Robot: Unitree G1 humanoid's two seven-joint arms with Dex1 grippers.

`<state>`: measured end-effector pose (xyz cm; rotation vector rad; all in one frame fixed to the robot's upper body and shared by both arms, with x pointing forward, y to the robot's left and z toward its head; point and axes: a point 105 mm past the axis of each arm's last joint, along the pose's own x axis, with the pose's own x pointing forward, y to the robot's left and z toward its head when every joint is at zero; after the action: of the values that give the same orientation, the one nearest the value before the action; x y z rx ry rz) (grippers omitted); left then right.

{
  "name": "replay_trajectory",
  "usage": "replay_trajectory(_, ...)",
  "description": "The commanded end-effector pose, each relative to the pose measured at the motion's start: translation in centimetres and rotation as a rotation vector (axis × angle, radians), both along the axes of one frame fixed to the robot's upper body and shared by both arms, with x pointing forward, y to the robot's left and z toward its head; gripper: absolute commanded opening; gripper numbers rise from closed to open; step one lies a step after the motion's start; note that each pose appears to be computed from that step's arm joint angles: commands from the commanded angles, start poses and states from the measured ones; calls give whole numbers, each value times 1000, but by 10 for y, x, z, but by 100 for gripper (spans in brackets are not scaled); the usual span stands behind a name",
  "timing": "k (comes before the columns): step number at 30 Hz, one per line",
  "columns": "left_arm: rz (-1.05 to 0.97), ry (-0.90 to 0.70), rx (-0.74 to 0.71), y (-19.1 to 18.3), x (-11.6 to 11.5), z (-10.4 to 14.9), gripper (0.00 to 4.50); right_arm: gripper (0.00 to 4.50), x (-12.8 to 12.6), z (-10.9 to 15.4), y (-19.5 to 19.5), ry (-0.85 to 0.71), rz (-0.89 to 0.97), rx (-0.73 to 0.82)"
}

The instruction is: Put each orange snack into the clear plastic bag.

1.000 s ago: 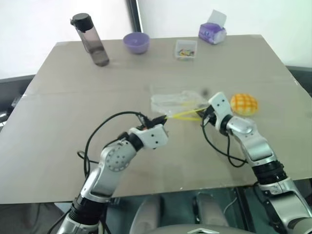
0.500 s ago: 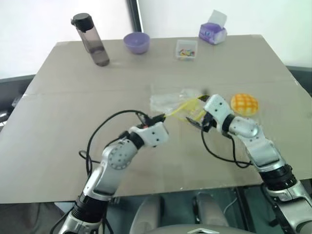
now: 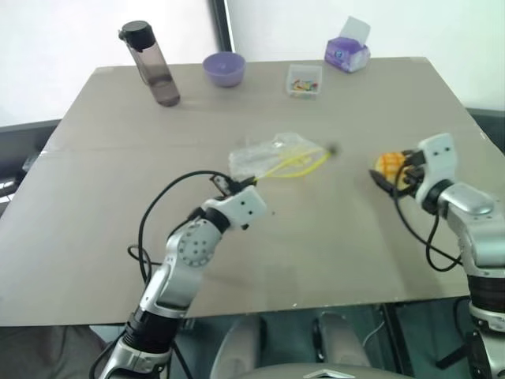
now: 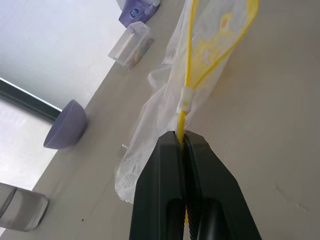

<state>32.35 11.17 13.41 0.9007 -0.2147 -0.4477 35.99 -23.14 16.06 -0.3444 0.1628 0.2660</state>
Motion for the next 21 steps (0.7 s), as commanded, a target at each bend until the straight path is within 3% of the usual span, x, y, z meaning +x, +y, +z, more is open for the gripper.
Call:
replay_trajectory(1, 5, -45, -12, -2, 1, 11, 0, 446, 7, 0, -26, 10, -102, 138)
replay_trajectory(10, 30, -36, -5, 7, 2, 7, 0, 446, 28, -27, -39, 86, -113, 251)
replay_trajectory(15, 38, -45, -4, 8, 3, 9, 0, 446, 25, -50, -31, 231, -98, 389)
replay_trajectory(17, 44, -48, -6, 9, 3, 10, 0, 446, 22, -59, -32, 267, -91, 359)
replay_trajectory(18, 45, -48, -7, 9, 4, 10, 0, 406, 21, -61, -35, 264, -99, 334)
replay_trajectory(20, 46, -48, -8, 9, 4, 10, 0, 382, 21, -62, -36, 259, -98, 305)
replay_trajectory(21, 45, -46, -7, 9, 3, 10, 0, 331, 19, -62, -34, 261, -79, 286)
